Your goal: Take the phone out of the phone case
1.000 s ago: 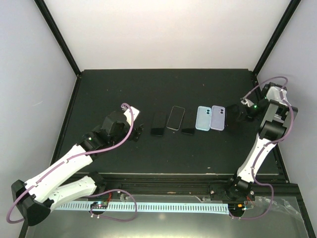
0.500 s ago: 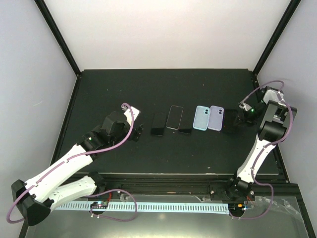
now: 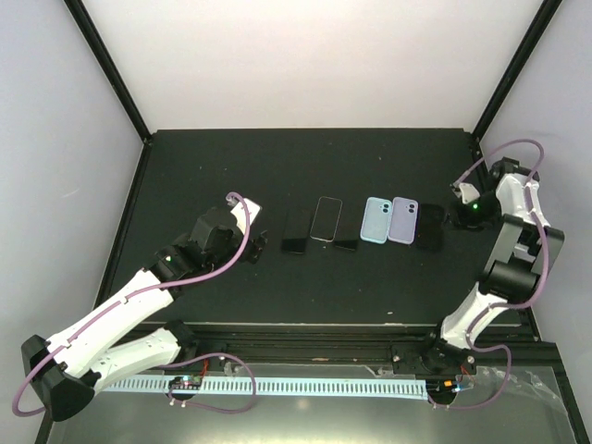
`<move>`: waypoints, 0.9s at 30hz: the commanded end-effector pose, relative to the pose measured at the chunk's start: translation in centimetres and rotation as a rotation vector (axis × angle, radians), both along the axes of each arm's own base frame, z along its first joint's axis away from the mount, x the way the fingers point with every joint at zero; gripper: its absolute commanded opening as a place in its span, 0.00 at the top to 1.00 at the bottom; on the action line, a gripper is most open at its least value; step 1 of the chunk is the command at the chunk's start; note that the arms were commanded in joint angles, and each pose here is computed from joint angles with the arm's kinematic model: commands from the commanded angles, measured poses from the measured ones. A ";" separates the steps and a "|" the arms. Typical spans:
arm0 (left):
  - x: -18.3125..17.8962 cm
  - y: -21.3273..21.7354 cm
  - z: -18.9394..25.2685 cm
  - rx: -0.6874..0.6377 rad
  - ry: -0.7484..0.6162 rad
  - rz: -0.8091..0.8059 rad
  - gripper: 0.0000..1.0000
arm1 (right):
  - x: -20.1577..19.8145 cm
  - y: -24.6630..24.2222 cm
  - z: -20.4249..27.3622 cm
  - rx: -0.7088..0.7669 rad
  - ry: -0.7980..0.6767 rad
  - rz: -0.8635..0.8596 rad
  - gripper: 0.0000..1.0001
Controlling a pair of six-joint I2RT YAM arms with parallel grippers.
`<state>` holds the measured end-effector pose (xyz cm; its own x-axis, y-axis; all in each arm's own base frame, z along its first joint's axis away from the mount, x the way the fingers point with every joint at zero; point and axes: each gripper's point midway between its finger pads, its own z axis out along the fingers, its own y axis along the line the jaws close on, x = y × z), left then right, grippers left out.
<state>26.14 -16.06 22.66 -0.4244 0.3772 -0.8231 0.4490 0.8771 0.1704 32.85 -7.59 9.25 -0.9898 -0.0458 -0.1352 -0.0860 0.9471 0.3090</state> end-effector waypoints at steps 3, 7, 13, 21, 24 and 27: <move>0.9 1.0 0.6 0.011 -0.033 0.072 0.01 | -1.0 7.1 6.1 -0.008 -0.246 0.220 0.61; 1.3 1.9 0.9 0.016 -0.054 0.131 0.01 | -2.3 13.8 9.1 0.021 -0.392 0.357 0.61; 1.9 3.9 1.5 0.013 -0.113 0.254 0.01 | -0.5 17.7 18.5 0.059 -0.747 0.312 0.60; 2.0 5.1 2.6 -0.002 -0.150 0.317 0.01 | -0.3 15.7 24.0 0.032 -1.080 0.093 0.15; 2.0 5.7 3.2 -0.019 -0.172 0.343 0.01 | -1.2 15.5 23.8 0.066 -1.143 0.045 0.00; 1.9 6.1 3.7 -0.035 -0.187 0.364 0.01 | -1.7 15.4 22.1 0.117 -1.172 -0.023 0.00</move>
<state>27.92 -11.10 24.79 -0.4059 0.2637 -0.8751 0.1448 0.9639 0.2233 30.59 8.38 30.82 -0.3552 -0.0933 -0.9301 -0.4194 0.9052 0.0694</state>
